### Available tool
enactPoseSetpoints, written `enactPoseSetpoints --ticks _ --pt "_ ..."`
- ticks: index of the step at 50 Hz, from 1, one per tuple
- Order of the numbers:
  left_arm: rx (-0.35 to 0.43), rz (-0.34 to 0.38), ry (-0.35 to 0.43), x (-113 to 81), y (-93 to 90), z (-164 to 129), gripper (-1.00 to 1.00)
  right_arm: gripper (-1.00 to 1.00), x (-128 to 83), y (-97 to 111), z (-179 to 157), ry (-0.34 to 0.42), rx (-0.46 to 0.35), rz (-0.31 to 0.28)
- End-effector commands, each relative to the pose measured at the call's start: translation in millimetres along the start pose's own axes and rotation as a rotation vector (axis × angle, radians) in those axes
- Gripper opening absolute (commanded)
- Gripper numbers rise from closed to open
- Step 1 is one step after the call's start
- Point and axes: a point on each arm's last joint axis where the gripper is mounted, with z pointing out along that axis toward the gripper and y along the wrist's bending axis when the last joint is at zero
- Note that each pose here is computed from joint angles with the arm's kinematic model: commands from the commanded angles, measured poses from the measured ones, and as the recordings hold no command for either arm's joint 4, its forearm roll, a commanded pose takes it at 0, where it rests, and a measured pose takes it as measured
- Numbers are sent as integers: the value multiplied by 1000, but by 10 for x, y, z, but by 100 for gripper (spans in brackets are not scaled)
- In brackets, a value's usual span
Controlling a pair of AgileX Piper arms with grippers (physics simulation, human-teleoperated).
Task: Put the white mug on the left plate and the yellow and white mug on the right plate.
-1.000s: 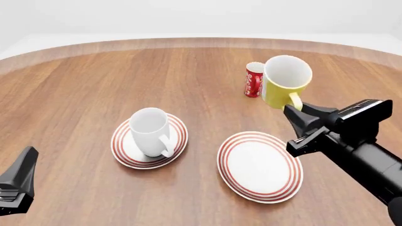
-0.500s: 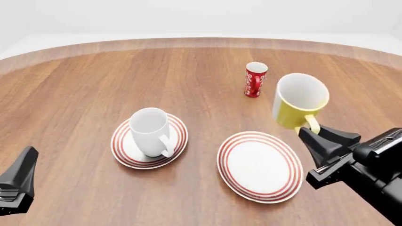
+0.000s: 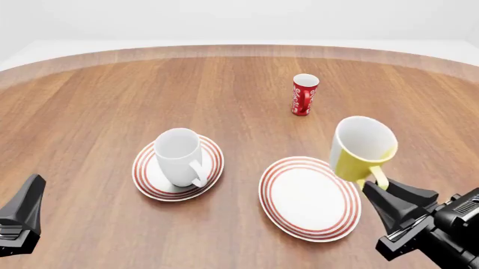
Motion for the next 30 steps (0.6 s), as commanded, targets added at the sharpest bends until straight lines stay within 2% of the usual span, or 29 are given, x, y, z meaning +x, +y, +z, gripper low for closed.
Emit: enactPoseSetpoints --ticks 1,30 --pt "0 0 0 0 0 0 100 -100 104 14 7 30 -13 31" --pt "0 0 0 0 0 0 100 -100 260 69 347 121 -44 87"
